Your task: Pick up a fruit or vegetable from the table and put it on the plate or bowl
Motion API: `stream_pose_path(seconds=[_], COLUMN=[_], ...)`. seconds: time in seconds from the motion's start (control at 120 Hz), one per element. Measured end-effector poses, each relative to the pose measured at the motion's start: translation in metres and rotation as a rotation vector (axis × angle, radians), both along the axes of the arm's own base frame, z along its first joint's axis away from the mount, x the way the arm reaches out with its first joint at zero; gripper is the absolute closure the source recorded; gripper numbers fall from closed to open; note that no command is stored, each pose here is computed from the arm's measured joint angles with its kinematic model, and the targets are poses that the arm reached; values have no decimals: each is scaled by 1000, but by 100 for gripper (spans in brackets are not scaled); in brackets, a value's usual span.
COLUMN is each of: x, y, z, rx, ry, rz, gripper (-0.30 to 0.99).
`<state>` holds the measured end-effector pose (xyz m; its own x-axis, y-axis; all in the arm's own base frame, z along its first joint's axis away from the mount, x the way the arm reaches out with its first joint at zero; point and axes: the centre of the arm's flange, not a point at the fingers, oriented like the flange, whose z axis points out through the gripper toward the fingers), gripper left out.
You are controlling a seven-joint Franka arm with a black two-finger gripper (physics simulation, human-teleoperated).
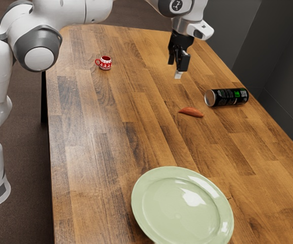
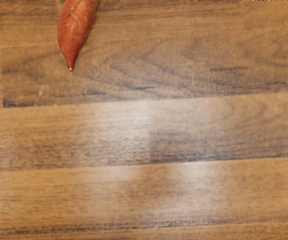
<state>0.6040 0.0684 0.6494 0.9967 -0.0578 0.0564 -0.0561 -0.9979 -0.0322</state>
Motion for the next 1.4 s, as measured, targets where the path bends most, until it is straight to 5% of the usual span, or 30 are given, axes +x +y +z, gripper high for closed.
stream_pose_path(seconds=[0.367,0.525,0.658,0.8,1.4], x=[3,66,119,143,168], y=[-6,45,105,99,87], z=[10,-60,-130,-158,-215], rx=[26,138,66,25,-55], ry=[-26,9,-39,-90,-131], rz=[-36,52,57,3,-168], gripper=[0,0,0,0,0])
